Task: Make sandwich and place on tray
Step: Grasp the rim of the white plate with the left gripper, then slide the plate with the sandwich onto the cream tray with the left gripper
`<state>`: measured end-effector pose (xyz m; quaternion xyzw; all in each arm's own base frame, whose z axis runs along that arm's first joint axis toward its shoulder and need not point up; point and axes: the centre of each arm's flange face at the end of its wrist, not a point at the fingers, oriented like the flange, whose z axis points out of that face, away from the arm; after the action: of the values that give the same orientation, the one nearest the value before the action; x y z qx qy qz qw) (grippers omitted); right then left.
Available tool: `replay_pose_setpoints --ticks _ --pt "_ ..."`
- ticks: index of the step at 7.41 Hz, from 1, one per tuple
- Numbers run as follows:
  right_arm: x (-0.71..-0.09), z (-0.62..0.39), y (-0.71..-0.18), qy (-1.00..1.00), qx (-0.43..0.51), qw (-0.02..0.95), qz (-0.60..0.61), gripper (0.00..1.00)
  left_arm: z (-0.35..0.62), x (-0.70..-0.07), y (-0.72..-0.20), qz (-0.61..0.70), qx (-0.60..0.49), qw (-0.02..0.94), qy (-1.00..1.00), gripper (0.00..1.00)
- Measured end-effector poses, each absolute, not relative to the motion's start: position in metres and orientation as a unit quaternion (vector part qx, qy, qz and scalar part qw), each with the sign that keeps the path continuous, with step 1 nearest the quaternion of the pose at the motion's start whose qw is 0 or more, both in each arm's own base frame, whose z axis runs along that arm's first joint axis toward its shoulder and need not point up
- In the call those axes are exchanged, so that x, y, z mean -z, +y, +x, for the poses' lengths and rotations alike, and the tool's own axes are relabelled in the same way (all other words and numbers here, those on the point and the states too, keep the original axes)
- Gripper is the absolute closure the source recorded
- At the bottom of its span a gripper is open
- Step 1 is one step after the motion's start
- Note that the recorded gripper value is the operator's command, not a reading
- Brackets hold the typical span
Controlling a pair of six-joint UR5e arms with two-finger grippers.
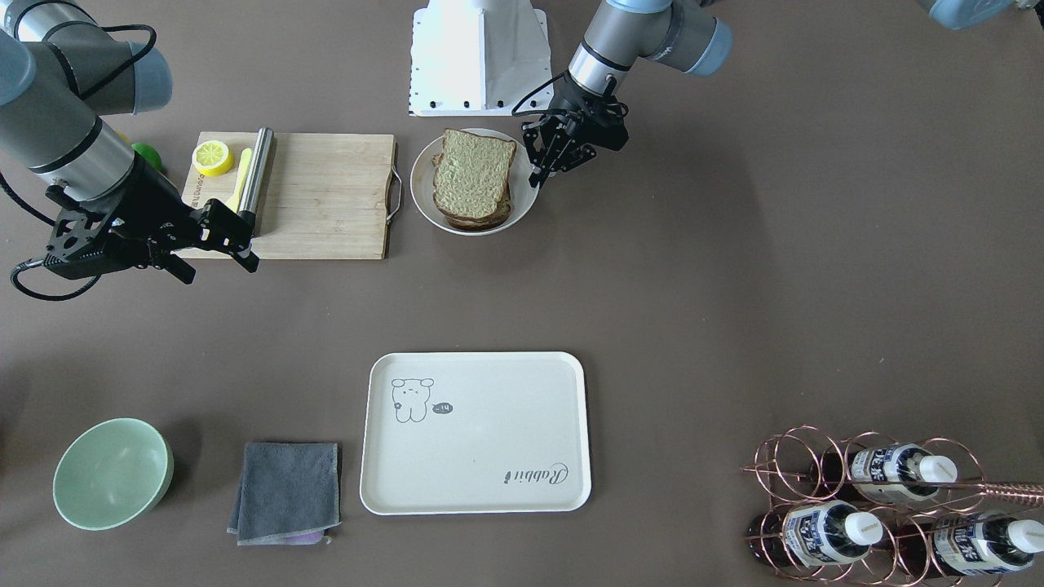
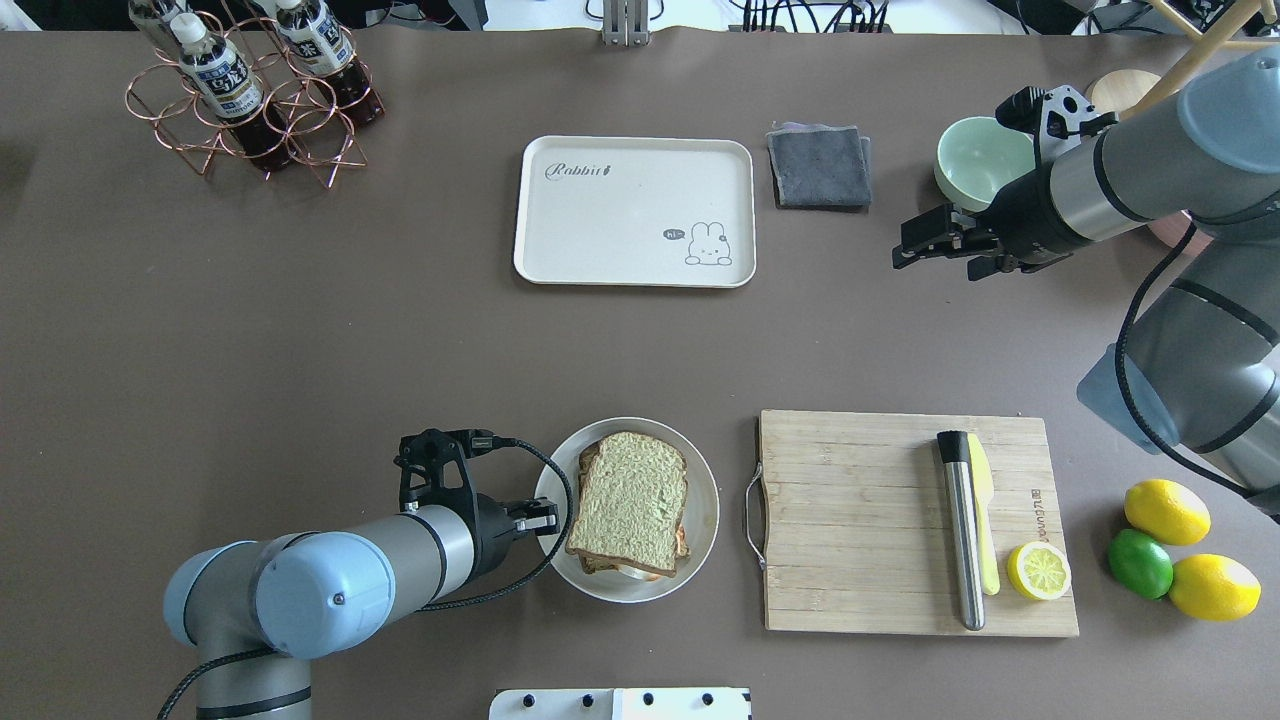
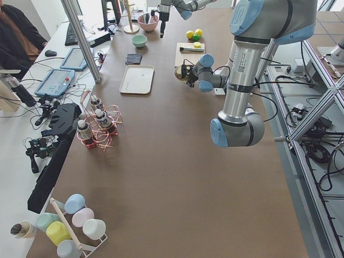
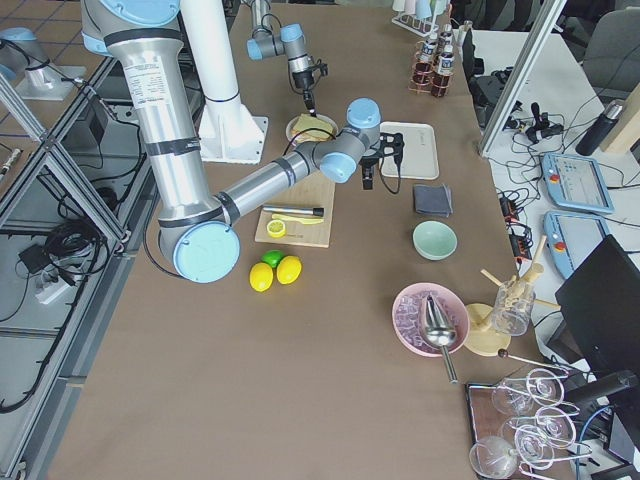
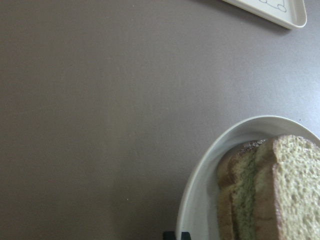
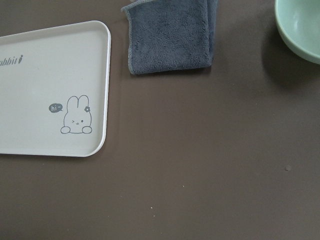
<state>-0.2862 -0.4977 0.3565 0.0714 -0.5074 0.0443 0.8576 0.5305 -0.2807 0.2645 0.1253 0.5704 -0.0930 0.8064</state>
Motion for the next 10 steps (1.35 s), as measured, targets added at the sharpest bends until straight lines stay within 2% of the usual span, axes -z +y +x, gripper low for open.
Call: replay_pose_setpoints --ticks 5,10 --pt "-0.358 -0.281 -0.497 -0.510 -0.044 0.856 0.068 0.00 0.500 -0.214 -0.337 0.066 0.214 0.768 0.600 1.00" --pt "-0.358 -0.280 -0.496 -0.512 -0.043 0.856 0.065 0.00 0.526 -0.203 -0.437 0.070 0.311 0.761 0.565 1.00"
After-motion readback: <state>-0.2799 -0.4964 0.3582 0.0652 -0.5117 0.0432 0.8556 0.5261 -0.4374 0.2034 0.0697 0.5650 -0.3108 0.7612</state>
